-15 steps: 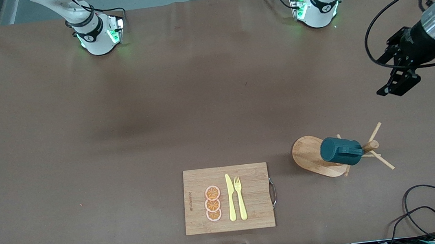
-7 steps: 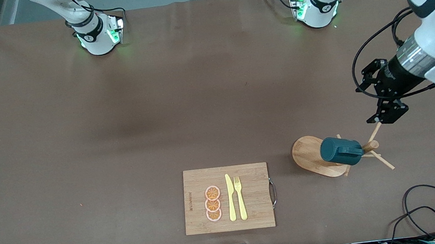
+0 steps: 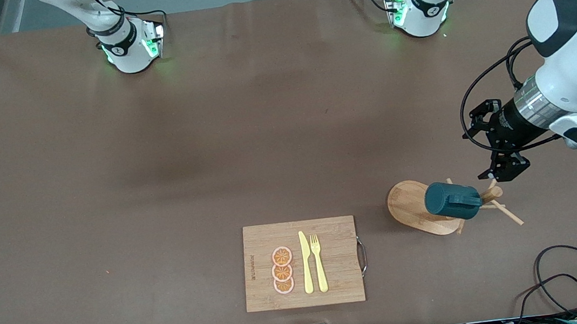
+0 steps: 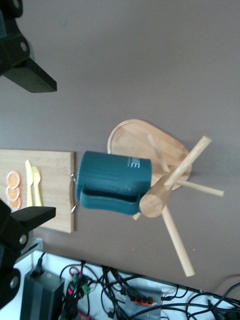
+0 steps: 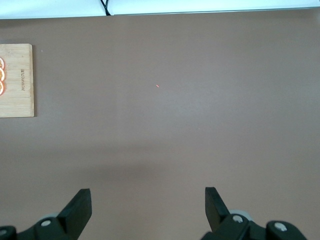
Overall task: Transfer cup from left to right arm and place
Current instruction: 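Reach the left gripper down to the teal mug on the stand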
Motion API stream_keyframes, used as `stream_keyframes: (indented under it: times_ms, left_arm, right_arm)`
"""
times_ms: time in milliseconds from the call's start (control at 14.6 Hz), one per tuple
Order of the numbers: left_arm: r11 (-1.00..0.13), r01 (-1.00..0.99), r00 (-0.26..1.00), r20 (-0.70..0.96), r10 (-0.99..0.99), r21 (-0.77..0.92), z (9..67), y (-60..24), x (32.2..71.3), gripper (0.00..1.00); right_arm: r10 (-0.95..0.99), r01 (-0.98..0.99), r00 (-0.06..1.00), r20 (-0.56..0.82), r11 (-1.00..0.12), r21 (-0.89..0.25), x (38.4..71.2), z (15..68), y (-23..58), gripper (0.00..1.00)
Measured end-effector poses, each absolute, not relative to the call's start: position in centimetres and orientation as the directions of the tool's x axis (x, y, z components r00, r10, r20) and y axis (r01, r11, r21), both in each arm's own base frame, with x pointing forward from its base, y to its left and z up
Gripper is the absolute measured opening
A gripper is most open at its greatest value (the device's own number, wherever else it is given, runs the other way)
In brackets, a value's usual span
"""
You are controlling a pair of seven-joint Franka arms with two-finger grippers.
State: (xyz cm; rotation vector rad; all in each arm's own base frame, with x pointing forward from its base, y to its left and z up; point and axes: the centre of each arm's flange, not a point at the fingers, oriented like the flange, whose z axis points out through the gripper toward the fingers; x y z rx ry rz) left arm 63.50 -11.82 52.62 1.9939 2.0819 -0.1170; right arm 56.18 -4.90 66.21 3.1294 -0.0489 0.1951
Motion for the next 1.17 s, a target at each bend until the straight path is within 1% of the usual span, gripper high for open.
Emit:
stream_keyframes:
  times_ms: [137,550,824,1168]
  left_arm:
    - [0.068,0.990,-0.036,-0.257,0.966,0.120,52.1,-11.0,64.0,1.00]
    - [-0.073,0.990,0.102,-0.245,0.964,0.124,47.8,-9.2,66.2,1.00]
    - [-0.101,0.988,0.128,-0.257,0.958,0.117,45.3,-7.0,68.1,1.00]
    - [-0.119,0.988,0.143,-0.274,0.951,0.101,42.9,-8.3,69.6,1.00]
  right_arm:
    - [-0.031,-0.032,0.992,0.124,-0.999,0.004,56.2,66.2,-4.9,1.00]
    - [-0.031,-0.031,0.992,0.124,-0.999,0.004,56.2,66.2,-4.9,1.00]
    - [-0.031,-0.031,0.992,0.123,-0.999,0.004,56.2,66.2,-4.9,1.00]
    - [-0.031,-0.031,0.992,0.123,-0.999,0.004,56.2,66.1,-4.9,1.00]
